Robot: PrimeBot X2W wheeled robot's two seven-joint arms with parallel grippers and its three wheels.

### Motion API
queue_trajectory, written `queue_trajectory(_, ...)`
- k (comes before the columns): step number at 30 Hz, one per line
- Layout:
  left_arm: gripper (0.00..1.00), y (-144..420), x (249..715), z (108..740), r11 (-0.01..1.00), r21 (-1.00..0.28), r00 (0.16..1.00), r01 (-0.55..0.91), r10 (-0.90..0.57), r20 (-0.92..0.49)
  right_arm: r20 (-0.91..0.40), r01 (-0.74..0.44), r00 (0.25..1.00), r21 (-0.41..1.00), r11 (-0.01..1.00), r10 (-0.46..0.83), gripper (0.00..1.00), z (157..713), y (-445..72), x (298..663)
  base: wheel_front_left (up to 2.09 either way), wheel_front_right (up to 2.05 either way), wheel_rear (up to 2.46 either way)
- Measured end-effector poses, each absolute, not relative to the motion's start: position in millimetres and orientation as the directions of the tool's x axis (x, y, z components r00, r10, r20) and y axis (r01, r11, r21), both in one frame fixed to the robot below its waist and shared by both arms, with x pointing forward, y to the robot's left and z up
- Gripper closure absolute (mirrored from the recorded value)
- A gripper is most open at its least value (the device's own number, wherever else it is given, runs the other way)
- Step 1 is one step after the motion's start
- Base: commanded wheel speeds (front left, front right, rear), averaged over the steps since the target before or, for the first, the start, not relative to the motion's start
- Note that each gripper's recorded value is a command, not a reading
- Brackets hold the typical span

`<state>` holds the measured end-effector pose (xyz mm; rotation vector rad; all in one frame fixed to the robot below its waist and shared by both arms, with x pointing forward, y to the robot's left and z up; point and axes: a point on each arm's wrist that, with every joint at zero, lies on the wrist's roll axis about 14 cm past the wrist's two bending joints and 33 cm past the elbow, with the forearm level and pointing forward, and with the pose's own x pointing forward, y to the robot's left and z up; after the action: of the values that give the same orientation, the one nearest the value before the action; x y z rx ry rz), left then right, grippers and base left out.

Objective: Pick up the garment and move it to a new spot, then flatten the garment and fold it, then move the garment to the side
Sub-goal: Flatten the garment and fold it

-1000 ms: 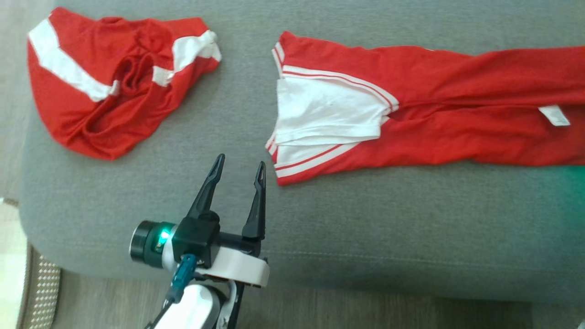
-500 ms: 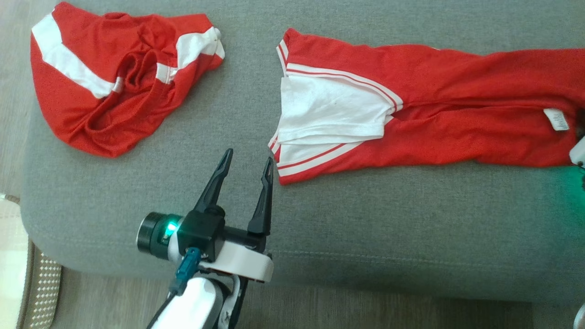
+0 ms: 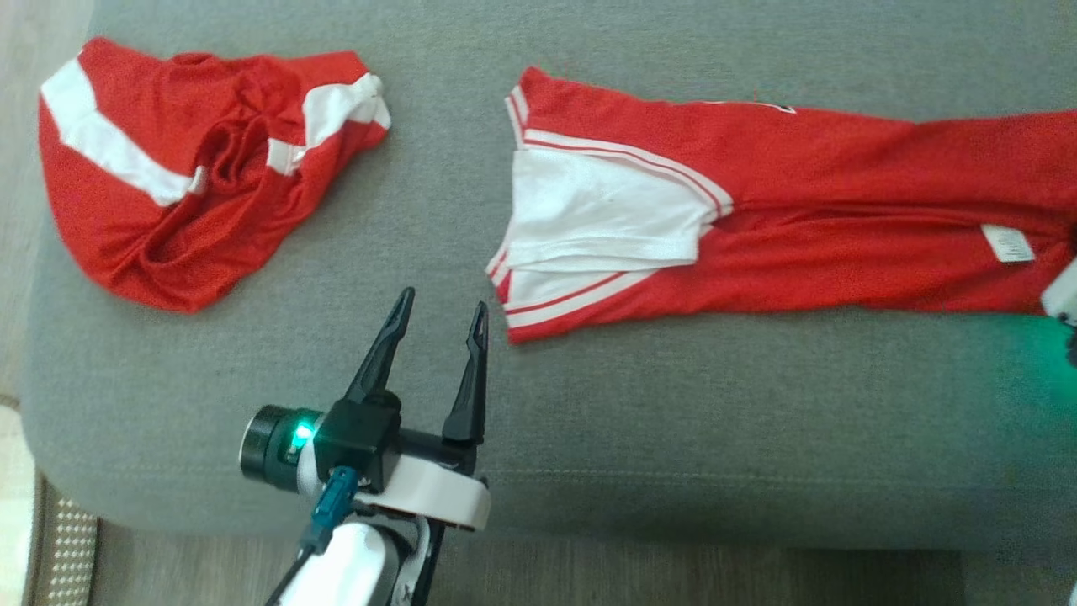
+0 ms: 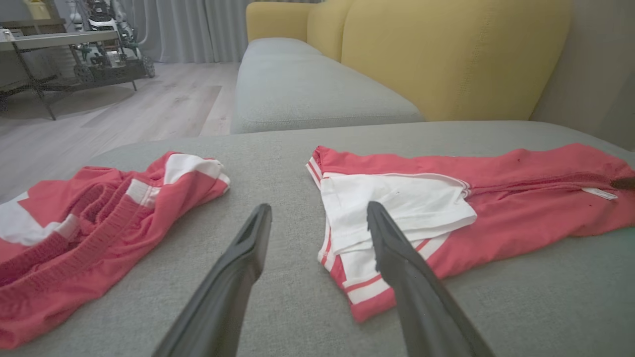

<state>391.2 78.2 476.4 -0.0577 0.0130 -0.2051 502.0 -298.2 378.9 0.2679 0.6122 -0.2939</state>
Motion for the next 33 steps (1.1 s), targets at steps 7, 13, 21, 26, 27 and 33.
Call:
queue_trajectory(7,0.0,62,388,483,0.963,-0.094,0.967,0.254,-0.254,0.013,-0.519,0.384,0.803,0.075,0.92,-0.293,1.0,423,-353,496,0.0,0.0,0.0)
queue_trajectory(13,0.0,55,391,491,0.956,-0.097,0.96,0.278,-0.275,0.041,-0.443,0.355,0.841,0.015,0.935,-0.312,1.0,469,-368,504,0.0,0.0,0.0)
queue_trajectory(21,0.0,50,388,499,0.952,-0.083,0.955,0.295,-0.291,0.064,-0.372,0.132,0.924,0.094,0.987,-0.088,1.0,521,-286,525,0.0,0.0,0.0)
queue_trajectory(26,0.0,50,385,506,0.952,-0.077,0.954,0.296,-0.289,0.083,-0.351,-0.027,0.933,0.152,0.988,0.08,1.0,533,-223,515,0.0,0.0,0.0)
queue_trajectory(27,0.0,51,384,506,0.953,-0.077,0.954,0.293,-0.287,0.084,-0.346,-0.054,0.932,0.16,0.986,0.108,1.0,534,-211,514,0.0,0.0,0.0)
queue_trajectory(33,0.0,63,381,506,0.964,-0.073,0.965,0.257,-0.251,0.08,-0.325,-0.209,0.901,0.256,0.944,0.287,1.0,531,-131,511,0.0,0.0,0.0)
